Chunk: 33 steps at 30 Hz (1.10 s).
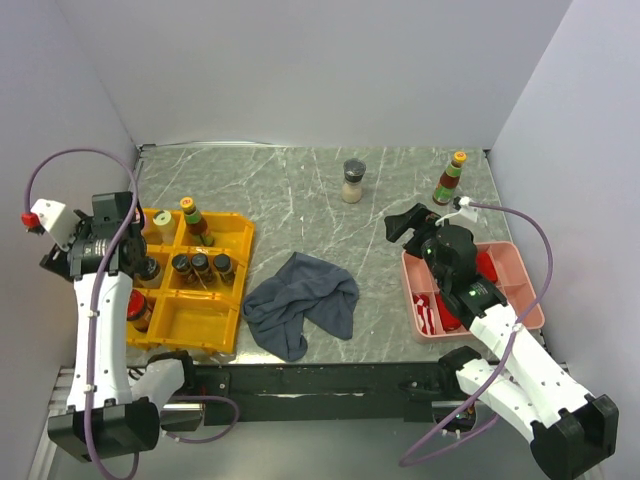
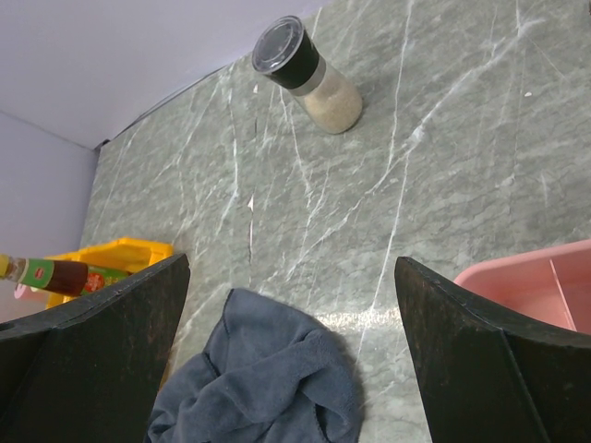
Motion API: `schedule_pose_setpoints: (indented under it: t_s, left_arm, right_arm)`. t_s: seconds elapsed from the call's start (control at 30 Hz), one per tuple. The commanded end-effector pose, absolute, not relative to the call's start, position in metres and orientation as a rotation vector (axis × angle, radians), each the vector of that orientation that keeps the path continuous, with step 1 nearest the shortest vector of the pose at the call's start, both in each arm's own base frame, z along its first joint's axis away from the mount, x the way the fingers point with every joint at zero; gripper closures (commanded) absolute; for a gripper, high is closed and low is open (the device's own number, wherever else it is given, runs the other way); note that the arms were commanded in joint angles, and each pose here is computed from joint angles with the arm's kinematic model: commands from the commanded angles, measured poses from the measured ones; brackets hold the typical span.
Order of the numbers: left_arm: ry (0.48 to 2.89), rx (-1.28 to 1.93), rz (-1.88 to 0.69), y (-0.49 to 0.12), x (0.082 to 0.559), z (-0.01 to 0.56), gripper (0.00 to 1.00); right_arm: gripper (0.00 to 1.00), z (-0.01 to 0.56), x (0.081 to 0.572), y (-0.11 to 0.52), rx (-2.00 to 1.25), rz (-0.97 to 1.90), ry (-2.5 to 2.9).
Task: Organize the condiment bottles
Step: Place the bottle in the storage box.
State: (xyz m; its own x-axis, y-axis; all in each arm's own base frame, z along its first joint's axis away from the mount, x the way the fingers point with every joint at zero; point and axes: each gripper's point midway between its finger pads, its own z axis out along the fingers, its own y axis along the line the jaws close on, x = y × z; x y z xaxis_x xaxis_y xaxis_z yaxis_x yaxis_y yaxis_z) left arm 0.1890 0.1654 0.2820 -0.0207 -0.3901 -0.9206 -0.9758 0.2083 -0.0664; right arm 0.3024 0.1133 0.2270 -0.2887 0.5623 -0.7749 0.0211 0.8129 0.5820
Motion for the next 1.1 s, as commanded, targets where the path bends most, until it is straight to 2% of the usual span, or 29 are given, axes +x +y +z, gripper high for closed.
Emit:
schedule_pose_setpoints:
  t_s: [0.0, 0.17, 0.63, 1.07]
  left_arm:
    - [1.371, -1.442, 0.800, 0.174, 0.172, 0.292, 0.99]
    - [1.303, -1.490, 0.890, 0.180, 0.153, 0.287, 0.99]
    - [1.194, -1.578, 0.979, 0.188, 0.147, 0.255, 0.99]
    - [1.150, -1.669, 0.902, 0.185, 0.156, 0.234, 0.99]
  right_arm:
    - [0.00, 0.235, 0.306, 0.115, 0.432, 0.580, 1.774]
    - [0.00, 0.236, 0.306, 0.114, 0.433, 0.575, 1.768]
    - [0.00, 0.234, 0.307, 0.115, 0.433, 0.570, 1.776]
    - [0.00, 0.237, 0.305, 0.112, 0.439, 0.564, 1.766]
